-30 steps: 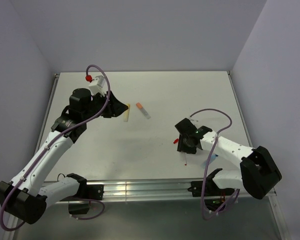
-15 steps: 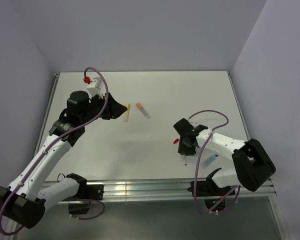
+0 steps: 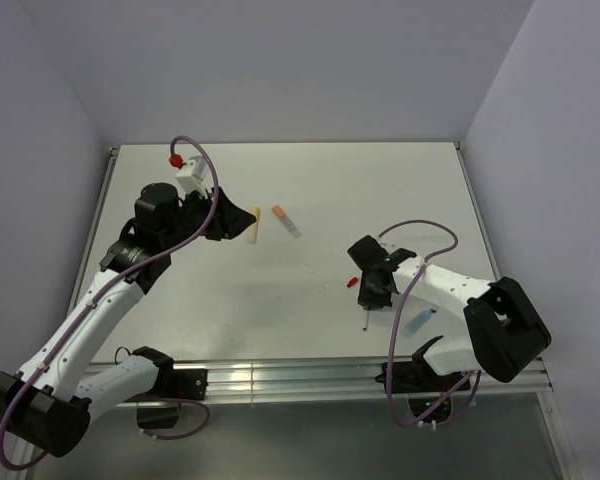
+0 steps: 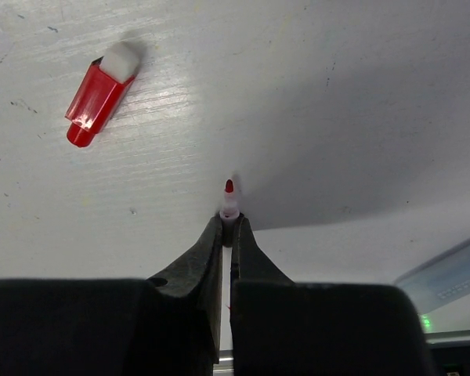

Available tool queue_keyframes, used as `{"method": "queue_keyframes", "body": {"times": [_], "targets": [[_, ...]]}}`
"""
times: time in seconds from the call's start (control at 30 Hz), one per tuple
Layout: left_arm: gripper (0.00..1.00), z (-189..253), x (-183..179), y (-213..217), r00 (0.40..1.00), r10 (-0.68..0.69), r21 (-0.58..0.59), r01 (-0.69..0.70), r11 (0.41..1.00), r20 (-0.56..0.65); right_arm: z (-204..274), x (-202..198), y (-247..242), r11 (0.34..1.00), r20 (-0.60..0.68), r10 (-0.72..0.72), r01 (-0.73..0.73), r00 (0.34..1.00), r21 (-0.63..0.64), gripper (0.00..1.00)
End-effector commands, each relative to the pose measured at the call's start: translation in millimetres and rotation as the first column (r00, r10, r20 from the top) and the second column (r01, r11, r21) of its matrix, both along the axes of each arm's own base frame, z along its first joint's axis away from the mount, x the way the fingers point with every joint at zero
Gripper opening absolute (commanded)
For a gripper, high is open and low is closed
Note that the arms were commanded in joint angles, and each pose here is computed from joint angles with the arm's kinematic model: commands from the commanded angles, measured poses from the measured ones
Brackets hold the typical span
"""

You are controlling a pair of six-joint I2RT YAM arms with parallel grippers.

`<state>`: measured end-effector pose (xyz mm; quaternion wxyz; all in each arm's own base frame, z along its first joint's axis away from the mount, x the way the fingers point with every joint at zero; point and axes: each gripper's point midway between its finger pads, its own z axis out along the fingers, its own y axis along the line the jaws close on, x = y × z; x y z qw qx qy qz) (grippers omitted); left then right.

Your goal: Insert the pens into the pen caps

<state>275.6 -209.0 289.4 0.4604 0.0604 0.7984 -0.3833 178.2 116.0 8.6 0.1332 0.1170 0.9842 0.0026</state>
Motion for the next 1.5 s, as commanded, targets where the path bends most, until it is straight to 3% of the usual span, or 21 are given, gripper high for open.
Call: {"method": "queue_keyframes", "body": {"times": [0.0, 0.17, 0.3, 0.57, 0.8, 1.0, 1.3, 1.4, 1.43, 1.47], "targets": [[0.51, 6.2, -2.4, -11.0, 0.997, -0.069, -0.039, 0.071, 0.997, 0.044, 10.7, 6.7, 7.9, 0.999, 0.035, -0.019, 0.017, 0.999, 0.047, 0.00], [0.56, -1.0, -12.2, -29.2, 0.981, -0.195, -0.120, 0.196, 0.973, 0.014, 85.5, 43.2, 26.3, 0.985, 0.247, -0.063, 0.021, 0.967, 0.170, 0.00], [0.58, 4.4, -14.1, -38.5, 0.961, -0.272, -0.190, 0.276, 0.942, 0.048, 159.1, 78.4, 59.7, 0.943, 0.407, -0.144, 0.000, 0.902, 0.332, 0.00], [0.66, 0.9, -27.9, -51.6, 0.919, -0.387, -0.272, 0.391, 0.879, 0.072, 265.5, 116.0, 144.2, 0.847, 0.557, -0.201, -0.142, 0.806, 0.512, 0.00], [0.65, -6.0, -26.2, -53.1, 0.923, -0.381, -0.257, 0.382, 0.888, 0.059, 303.5, 123.8, 206.8, 0.807, 0.586, -0.161, -0.236, 0.794, 0.541, 0.00], [0.64, -4.6, -24.7, -51.6, 0.929, -0.365, -0.244, 0.369, 0.897, 0.064, 308.6, 120.4, 239.2, 0.796, 0.590, -0.120, -0.277, 0.799, 0.537, 0.00], [0.40, -2.1, -26.2, -50.9, 0.929, -0.363, -0.247, 0.368, 0.896, 0.067, 305.6, 113.8, 251.7, 0.791, 0.587, -0.090, -0.300, 0.805, 0.533, 0.00], [0.18, -3.0, -23.9, -50.5, 0.933, -0.354, -0.244, 0.358, 0.901, 0.061, 305.7, 112.3, 253.0, 0.792, 0.592, -0.084, -0.307, 0.802, 0.528, 0.00], [0.03, -2.2, -24.1, -50.4, 0.933, -0.354, -0.243, 0.358, 0.901, 0.064, 305.6, 112.4, 254.3, 0.792, 0.593, -0.077, -0.313, 0.801, 0.525, 0.00], [0.00, -2.1, -23.9, -50.4, 0.934, -0.352, -0.244, 0.357, 0.902, 0.063, 305.4, 112.0, 254.1, 0.796, 0.597, -0.066, -0.319, 0.800, 0.515, 0.00]]}}
